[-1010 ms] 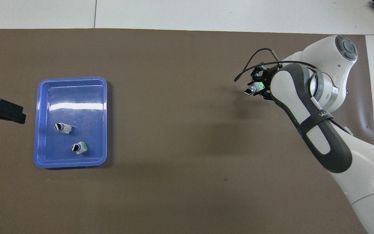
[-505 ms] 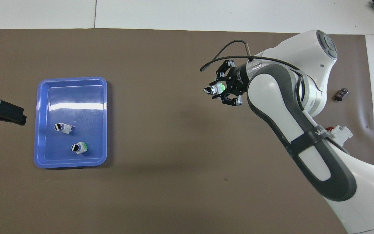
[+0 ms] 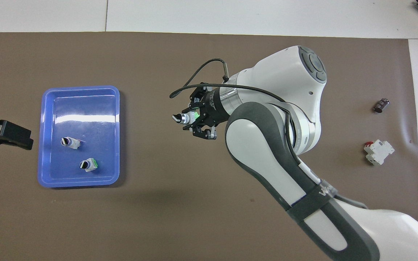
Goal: Turn and place switch with both arms
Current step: 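Carry the switch toward the tray while the left gripper reaches over it, then grasp the switch with the left gripper from the right gripper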
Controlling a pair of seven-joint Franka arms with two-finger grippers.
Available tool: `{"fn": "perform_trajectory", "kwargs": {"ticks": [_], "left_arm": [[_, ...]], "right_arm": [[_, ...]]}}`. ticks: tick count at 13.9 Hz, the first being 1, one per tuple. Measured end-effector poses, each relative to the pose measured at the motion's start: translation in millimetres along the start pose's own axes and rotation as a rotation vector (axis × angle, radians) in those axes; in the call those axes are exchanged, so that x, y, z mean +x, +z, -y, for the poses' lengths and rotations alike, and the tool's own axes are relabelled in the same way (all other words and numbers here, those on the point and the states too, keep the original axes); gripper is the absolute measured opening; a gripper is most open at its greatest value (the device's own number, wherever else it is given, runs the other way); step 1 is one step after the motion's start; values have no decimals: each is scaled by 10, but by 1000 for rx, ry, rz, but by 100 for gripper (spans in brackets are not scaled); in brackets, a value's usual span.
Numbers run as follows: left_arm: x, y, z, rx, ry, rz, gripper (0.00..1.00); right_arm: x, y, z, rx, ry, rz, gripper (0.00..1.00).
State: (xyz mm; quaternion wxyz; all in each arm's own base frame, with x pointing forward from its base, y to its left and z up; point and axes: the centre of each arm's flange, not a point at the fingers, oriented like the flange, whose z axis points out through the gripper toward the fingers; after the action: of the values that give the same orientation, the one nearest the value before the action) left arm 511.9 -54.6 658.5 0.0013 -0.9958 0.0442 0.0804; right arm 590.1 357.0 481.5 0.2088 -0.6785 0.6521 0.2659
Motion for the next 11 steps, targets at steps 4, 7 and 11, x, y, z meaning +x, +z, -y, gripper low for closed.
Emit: {"fn": "perform_trajectory", "kwargs": {"ticks": [4, 7, 11], "left_arm": [[-1, 20, -157, -123, -130, 12, 99], [42, 73, -282, -277, -319, 17, 96], [176, 270, -379, -469, -456, 40, 88]], "right_arm": [[-406, 13, -120, 59, 105, 47, 41], [-713, 193, -284, 88, 105, 73, 41], [-836, 212, -344, 91, 107, 101, 41]]}}
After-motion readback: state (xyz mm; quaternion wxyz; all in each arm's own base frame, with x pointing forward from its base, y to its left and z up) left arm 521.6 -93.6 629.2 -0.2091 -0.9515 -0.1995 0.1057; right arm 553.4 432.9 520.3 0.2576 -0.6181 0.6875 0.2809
